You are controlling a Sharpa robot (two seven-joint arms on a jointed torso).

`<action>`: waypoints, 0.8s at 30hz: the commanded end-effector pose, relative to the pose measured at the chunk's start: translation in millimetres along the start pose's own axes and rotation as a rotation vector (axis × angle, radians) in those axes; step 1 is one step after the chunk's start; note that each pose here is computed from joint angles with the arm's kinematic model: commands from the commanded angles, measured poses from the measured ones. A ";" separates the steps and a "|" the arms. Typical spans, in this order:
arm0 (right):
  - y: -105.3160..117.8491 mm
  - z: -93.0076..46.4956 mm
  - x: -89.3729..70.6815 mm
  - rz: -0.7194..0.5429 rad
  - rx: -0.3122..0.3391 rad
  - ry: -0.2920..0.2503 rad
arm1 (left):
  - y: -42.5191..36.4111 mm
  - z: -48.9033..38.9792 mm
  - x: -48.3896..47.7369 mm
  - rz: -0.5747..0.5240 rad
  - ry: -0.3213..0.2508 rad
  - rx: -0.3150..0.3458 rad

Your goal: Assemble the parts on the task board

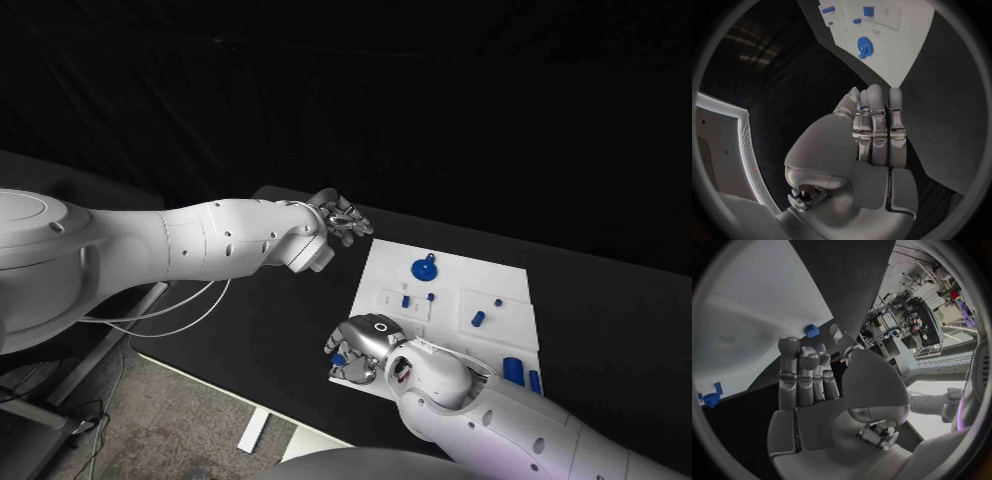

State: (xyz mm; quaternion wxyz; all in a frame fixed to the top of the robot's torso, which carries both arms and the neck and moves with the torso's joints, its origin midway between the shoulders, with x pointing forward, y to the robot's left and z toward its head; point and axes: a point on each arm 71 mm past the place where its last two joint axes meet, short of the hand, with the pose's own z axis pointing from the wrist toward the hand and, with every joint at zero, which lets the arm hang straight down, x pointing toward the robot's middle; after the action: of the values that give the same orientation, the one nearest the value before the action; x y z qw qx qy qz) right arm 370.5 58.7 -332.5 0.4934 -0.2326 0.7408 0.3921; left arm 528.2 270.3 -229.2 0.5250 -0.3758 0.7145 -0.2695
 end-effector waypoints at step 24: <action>-8.7 -2.9 6.4 -0.064 0.047 0.015 | -2.9 0.4 1.7 -0.016 0.020 0.004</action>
State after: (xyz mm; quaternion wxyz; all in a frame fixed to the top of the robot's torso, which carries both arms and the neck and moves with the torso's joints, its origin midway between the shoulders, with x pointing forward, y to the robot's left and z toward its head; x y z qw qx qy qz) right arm 373.2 51.5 -339.4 0.5058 -0.2396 0.7448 0.3633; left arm 528.6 270.1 -228.8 0.5216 -0.3799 0.7139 -0.2722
